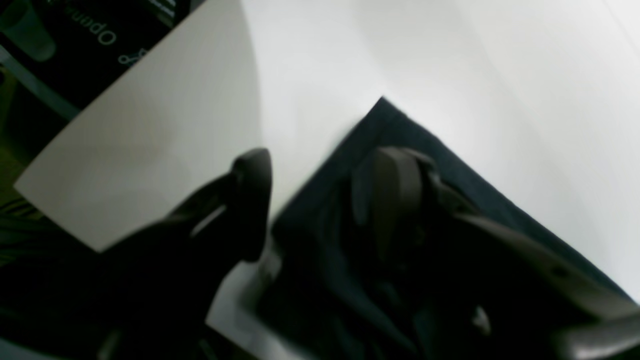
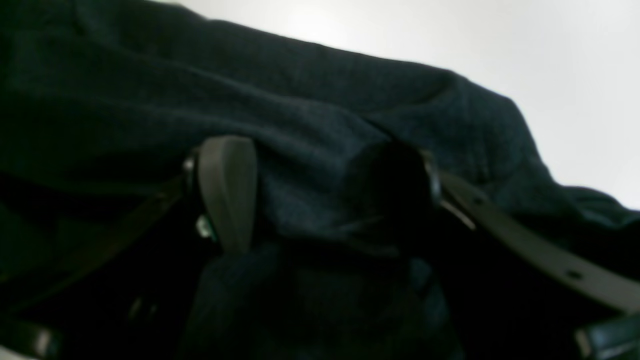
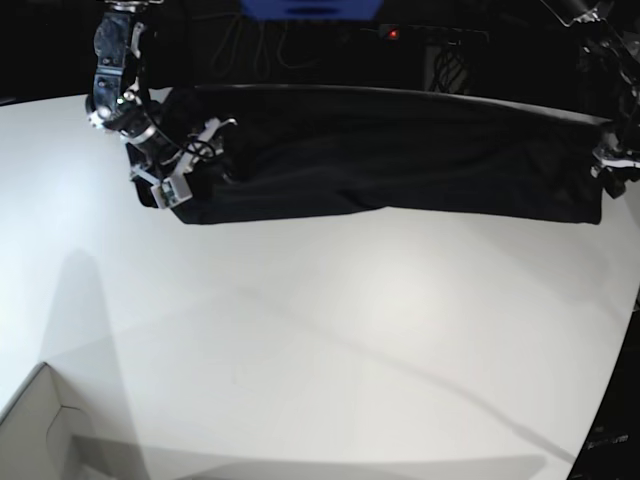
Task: Layout the t-shirt on the table in an organized manner, then fold the t-shirt properly
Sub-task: 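Lower the black shirt strip onto the table with both grippers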
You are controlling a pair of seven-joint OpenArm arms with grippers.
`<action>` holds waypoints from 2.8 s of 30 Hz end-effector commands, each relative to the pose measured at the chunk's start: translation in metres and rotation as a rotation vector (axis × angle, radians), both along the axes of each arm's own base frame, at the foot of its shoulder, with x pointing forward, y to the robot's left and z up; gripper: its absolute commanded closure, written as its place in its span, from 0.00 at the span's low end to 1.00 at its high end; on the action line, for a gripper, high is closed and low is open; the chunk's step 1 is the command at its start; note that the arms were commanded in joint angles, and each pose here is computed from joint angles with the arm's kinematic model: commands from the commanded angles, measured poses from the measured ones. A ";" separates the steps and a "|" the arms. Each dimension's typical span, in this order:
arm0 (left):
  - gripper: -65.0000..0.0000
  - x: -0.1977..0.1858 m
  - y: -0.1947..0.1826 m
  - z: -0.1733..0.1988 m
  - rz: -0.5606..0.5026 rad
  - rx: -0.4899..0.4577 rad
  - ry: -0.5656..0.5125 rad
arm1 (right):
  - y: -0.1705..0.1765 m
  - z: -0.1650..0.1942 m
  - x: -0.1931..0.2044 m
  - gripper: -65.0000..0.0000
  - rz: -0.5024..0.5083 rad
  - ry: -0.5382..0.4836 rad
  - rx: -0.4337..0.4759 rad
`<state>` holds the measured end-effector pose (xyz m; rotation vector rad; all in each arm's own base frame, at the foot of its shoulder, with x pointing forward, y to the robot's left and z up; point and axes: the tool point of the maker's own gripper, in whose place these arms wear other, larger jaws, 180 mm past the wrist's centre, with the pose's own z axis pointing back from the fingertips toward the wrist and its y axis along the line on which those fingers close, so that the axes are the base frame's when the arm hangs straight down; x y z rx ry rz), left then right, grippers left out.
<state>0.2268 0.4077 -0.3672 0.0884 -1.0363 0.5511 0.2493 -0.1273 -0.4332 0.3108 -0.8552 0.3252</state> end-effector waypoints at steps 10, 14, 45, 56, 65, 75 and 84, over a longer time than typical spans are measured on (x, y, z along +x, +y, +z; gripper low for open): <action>0.51 0.010 0.009 -0.007 0.024 -0.038 -0.027 | -0.018 -0.019 -0.013 0.36 0.003 0.093 -0.098; 0.51 0.013 0.005 -0.005 0.019 -0.044 -0.040 | -0.017 -0.020 -0.015 0.36 0.004 0.097 -0.096; 0.51 0.016 -0.034 -0.017 -0.262 0.045 0.051 | -0.016 -0.018 -0.012 0.36 0.005 0.089 -0.094; 0.51 0.010 -0.036 -0.042 -0.249 -0.024 0.088 | -0.016 -0.015 -0.007 0.36 0.004 0.079 -0.094; 0.52 0.004 -0.049 -0.072 -0.295 -0.085 0.168 | -0.016 -0.015 -0.006 0.36 0.004 0.076 -0.094; 1.00 -0.009 -0.065 -0.104 -0.302 -0.165 0.220 | -0.016 -0.014 -0.006 0.36 0.004 0.074 -0.094; 1.00 0.005 -0.037 -0.081 -0.216 -0.123 0.100 | -0.015 -0.013 -0.005 0.36 0.006 0.071 -0.094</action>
